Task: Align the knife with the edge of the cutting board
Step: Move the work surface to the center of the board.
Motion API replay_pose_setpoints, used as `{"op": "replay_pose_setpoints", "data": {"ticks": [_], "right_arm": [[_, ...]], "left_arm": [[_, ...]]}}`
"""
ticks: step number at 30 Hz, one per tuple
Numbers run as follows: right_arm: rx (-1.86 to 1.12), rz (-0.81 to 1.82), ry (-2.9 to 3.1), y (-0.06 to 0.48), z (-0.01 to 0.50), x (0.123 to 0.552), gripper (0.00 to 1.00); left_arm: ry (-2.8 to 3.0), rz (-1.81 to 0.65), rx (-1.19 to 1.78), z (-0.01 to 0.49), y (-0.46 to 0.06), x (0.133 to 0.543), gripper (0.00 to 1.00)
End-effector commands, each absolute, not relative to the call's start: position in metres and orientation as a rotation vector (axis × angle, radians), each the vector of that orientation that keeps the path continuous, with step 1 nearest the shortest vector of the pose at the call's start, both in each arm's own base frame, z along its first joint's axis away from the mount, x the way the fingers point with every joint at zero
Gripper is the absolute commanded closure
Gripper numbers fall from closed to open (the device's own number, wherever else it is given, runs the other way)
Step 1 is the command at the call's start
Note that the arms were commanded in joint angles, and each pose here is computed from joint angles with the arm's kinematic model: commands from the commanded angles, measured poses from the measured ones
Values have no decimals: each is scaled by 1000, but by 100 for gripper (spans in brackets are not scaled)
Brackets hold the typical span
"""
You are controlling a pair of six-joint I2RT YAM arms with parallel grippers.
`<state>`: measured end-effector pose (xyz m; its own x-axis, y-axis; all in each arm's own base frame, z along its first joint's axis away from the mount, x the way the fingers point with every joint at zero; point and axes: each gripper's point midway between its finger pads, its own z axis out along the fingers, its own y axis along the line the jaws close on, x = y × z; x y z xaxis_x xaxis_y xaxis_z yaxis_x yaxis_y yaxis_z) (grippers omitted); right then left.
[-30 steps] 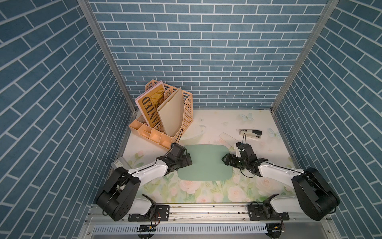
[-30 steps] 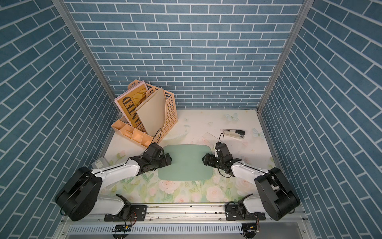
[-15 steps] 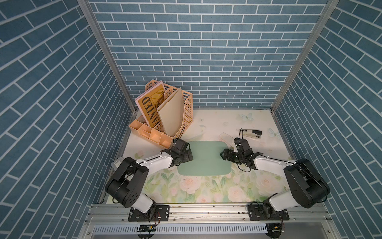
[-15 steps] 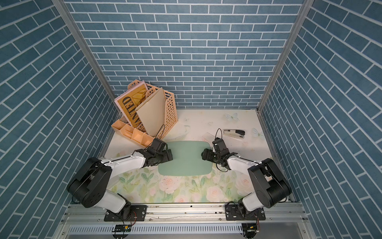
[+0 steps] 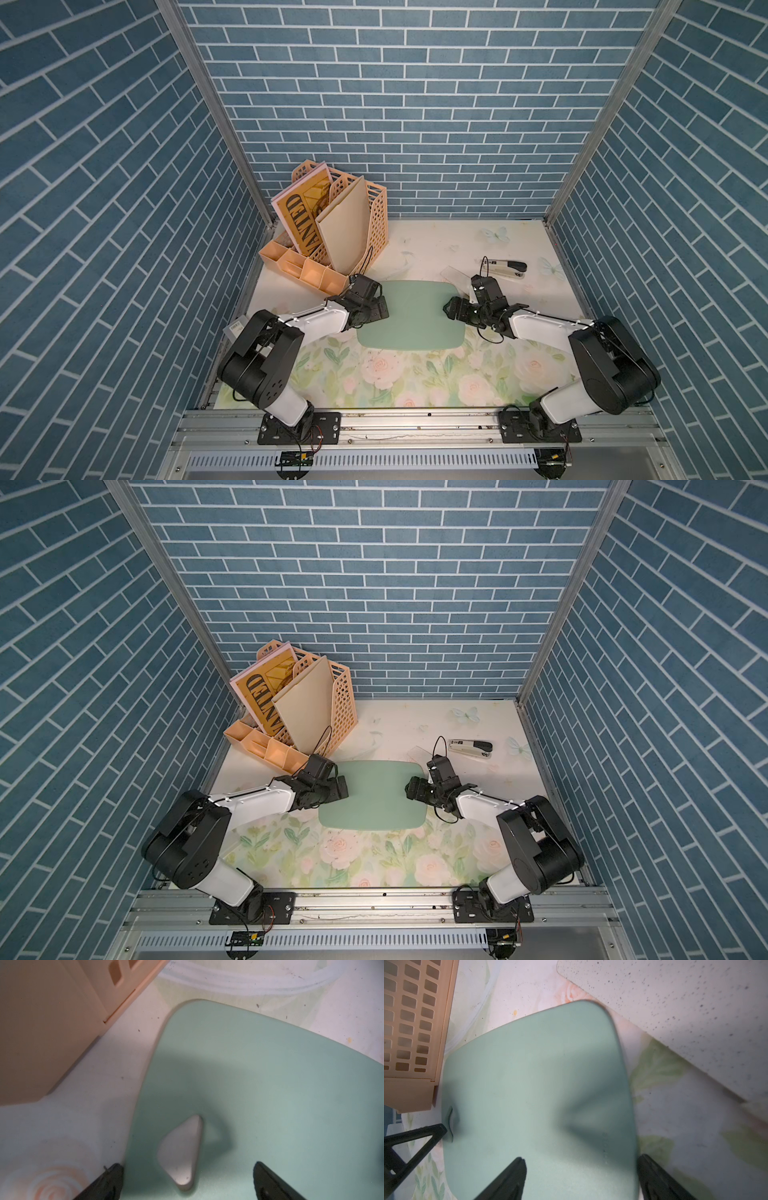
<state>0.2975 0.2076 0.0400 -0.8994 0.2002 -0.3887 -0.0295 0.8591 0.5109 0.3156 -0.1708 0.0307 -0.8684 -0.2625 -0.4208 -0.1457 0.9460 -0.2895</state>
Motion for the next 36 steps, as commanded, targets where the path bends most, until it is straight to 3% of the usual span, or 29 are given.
{"op": "replay_pose_setpoints", "data": {"ticks": [1,36], "right_arm": [[101,794,2676,218,34,285,13],[88,728,2678,202,33,297,10]], "left_arm": [[2647,-522,-238,37,-196,311,0],[2639,-468,-273,45,-173,314,0]]}}
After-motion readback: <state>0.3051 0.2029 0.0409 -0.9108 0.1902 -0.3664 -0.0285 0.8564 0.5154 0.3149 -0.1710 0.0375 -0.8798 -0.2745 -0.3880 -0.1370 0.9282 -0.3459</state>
